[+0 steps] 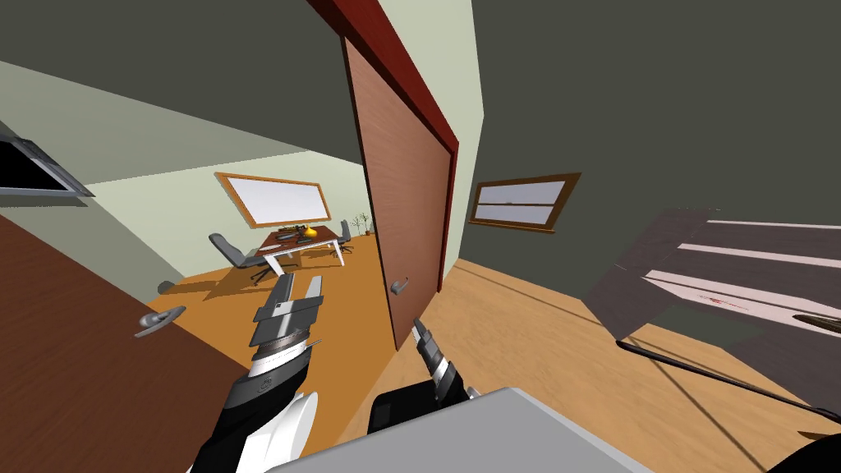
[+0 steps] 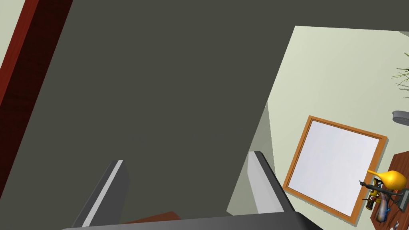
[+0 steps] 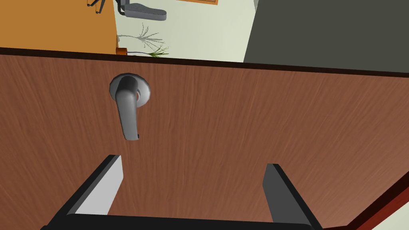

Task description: Push the door open

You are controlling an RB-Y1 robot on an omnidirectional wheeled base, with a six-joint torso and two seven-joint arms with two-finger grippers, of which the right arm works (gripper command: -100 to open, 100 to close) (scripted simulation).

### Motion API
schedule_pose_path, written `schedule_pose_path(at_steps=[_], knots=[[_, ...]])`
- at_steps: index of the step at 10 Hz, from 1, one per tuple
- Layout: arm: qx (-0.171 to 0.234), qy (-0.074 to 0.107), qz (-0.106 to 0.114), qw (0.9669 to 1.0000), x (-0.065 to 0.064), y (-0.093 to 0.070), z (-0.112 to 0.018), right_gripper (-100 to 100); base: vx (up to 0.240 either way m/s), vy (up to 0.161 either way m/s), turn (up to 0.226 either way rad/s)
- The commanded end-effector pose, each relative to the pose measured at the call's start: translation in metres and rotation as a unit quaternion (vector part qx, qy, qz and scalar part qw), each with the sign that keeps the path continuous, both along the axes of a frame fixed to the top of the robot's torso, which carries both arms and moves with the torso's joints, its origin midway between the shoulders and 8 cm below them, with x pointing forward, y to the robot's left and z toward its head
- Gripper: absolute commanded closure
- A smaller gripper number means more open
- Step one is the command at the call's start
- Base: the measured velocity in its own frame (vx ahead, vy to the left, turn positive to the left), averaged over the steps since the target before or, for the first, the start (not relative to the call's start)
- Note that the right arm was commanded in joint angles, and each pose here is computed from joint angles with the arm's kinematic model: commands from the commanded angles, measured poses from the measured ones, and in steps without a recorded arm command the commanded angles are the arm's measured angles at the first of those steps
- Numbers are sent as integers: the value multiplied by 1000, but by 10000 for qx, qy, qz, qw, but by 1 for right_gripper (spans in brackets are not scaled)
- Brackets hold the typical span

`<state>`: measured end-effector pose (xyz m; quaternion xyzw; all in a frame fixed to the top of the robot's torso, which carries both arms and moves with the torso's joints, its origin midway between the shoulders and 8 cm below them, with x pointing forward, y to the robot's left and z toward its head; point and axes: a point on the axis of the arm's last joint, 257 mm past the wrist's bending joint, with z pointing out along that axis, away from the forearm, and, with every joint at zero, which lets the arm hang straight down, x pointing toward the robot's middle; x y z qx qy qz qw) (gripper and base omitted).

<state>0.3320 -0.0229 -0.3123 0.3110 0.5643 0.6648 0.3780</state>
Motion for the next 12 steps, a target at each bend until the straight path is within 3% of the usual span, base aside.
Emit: schedule_pose_path(at_steps=[1,8,11,12], knots=[[-59,117,115,9998,-6,5,-12,-100,189,-92,74],[-348,602,571,9959,-39,22,-65,-100,203,-82,76],[-432,721,684,9941,-48,25,-78,-100,151,-69,40],[-414,694,658,9946,-46,23,-75,-100,61,-42,15]])
